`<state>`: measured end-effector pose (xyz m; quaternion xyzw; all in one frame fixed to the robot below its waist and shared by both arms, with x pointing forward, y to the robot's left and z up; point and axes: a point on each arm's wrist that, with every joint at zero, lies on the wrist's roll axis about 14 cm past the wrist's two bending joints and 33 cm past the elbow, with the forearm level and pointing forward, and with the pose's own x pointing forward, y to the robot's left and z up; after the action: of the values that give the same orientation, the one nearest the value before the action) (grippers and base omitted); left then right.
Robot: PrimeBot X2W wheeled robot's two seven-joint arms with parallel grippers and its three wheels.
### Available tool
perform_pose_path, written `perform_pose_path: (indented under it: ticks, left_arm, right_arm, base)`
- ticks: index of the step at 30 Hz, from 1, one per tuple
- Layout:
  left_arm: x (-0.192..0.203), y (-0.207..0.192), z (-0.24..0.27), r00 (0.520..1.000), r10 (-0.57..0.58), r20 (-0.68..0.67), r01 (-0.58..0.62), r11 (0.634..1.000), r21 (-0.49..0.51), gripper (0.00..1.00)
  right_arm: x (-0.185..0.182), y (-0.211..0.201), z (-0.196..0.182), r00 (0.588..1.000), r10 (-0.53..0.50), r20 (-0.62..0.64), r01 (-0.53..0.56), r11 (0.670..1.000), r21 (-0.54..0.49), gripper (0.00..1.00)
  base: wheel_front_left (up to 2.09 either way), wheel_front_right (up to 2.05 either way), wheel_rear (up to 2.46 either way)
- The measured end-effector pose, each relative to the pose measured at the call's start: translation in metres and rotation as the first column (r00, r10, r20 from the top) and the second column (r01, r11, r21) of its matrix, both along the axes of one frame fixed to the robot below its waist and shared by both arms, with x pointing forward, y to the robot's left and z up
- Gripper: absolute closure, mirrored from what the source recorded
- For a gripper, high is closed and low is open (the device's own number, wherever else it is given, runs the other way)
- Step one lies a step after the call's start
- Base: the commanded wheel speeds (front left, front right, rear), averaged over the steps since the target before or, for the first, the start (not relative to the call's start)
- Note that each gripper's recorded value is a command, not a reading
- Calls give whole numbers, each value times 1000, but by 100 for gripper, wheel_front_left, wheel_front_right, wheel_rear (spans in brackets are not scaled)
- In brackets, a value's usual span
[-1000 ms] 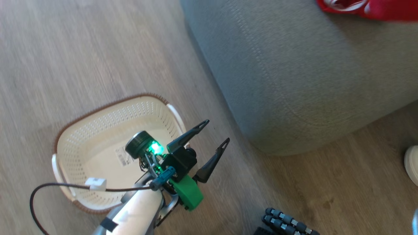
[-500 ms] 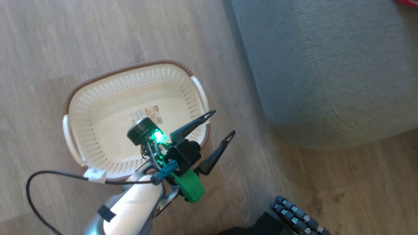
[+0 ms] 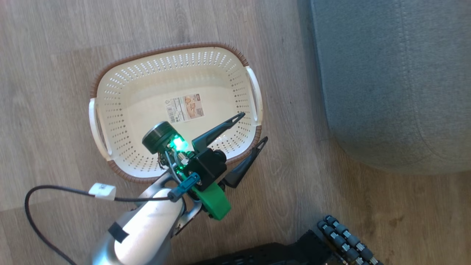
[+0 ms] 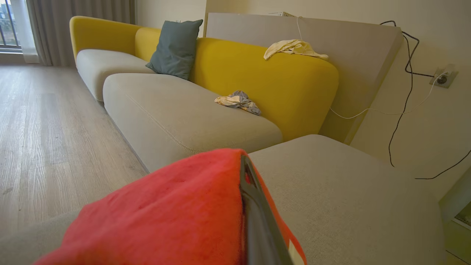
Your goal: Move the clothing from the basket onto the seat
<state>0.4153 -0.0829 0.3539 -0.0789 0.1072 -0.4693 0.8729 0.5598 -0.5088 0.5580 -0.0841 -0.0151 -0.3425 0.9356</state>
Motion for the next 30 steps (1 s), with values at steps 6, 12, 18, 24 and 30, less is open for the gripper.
perform_pose_path:
  ticks: [6,12,18,24,30]
  left_arm:
    - [3,5,-7,1000,11,-9,-11,1000,11,0]
    - [8,5,-7,1000,20,-4,-20,1000,7,0]
    - [11,1,-3,1000,13,11,-13,1000,0,0]
    - [11,0,3,1000,9,25,-9,1000,-2,0]
    - [10,-4,20,998,2,62,-2,1000,-4,0]
  right_arm:
    - [-19,-2,-63,988,-33,-153,45,996,72,100]
    - [-41,7,-115,959,-29,-283,73,986,149,100]
    - [-54,11,-132,944,-25,-329,90,979,184,100]
    - [-56,15,-130,948,-19,-318,86,977,198,0]
    - [-57,22,-117,953,8,-302,57,977,206,0]
  base:
    - [0,0,0]
    - [0,0,0]
    - [0,0,0]
    - [0,0,0]
    - [0,0,0]
